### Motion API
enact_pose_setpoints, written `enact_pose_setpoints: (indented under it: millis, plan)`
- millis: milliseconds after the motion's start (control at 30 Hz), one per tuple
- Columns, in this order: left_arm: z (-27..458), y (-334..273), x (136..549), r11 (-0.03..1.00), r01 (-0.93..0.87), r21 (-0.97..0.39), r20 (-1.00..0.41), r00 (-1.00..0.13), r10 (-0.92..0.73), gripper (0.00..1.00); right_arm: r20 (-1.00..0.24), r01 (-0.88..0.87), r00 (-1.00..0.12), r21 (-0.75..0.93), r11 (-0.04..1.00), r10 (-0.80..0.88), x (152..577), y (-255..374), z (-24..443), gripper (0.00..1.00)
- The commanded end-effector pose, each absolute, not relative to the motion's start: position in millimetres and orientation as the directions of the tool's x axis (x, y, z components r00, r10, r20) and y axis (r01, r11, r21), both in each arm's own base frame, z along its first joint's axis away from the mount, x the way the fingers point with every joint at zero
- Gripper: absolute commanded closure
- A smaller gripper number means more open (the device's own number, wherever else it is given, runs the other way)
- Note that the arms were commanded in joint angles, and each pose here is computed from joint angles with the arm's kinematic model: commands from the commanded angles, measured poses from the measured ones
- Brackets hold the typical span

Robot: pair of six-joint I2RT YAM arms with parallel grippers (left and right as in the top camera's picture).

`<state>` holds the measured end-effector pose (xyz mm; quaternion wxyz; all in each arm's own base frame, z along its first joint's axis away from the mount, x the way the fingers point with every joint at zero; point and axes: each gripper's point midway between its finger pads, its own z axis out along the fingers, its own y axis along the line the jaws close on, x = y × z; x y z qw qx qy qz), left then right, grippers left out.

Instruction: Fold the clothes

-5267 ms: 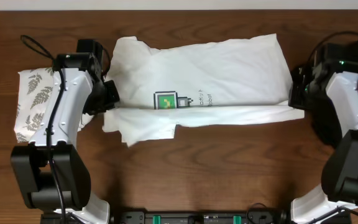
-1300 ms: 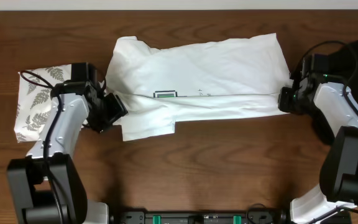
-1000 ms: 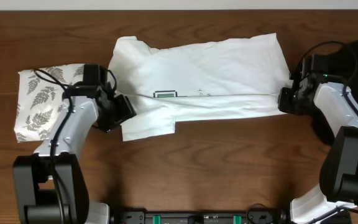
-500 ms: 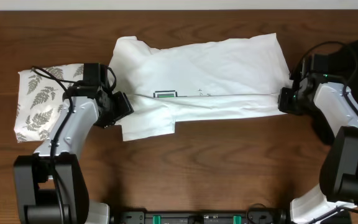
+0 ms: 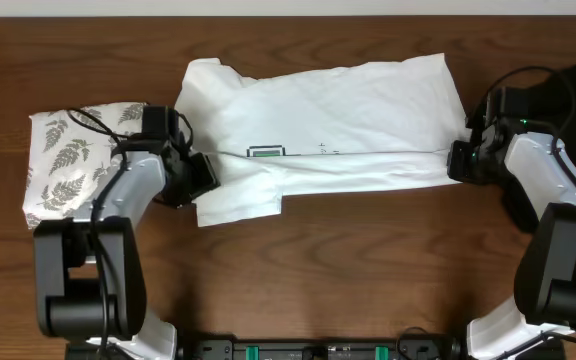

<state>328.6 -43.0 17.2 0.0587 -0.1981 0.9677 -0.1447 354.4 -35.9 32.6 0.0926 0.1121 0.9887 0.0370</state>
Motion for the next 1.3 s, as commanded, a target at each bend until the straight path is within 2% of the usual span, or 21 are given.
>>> enact_pose_setpoints:
  millis: [0, 167, 367, 567, 700, 1000, 1267]
  plan:
    - [19, -55, 328, 0.877, -0.316, -0.362, -0.044, -0.934, -0.355, 0.60, -0.163, 0.195, -0.964, 0.100, 0.976, 0.209, 353, -29, 29, 0.87]
    - [22, -62, 328, 0.864, -0.307, -0.399, -0.030, -0.938, -0.347, 0.94, -0.163, 0.194, -0.964, 0.100, 0.976, 0.209, 353, -29, 29, 0.88]
    - [35, -80, 330, 0.823, -0.263, -0.503, -0.023, -0.948, -0.316, 0.94, -0.163, 0.195, -0.964, 0.100, 0.976, 0.209, 353, -29, 29, 0.88]
    - [59, -79, 354, 0.818, -0.201, -0.538, -0.144, -0.935, -0.325, 0.94, -0.163, 0.195, -0.964, 0.100, 0.976, 0.209, 353, -29, 29, 0.88]
    - [73, -74, 380, 0.794, -0.208, -0.571, -0.225, -0.891, -0.395, 0.94, -0.163, 0.195, -0.964, 0.100, 0.976, 0.209, 353, -29, 29, 0.89]
    - [83, -40, 423, 0.823, -0.286, -0.492, -0.410, -0.758, -0.508, 0.93, -0.163, 0.194, -0.964, 0.100, 0.976, 0.209, 353, -29, 29, 0.89]
    - [87, -28, 433, 0.802, -0.344, -0.489, -0.438, -0.698, -0.566, 0.92, -0.167, 0.194, -0.964, 0.100, 0.976, 0.209, 354, -29, 29, 0.90]
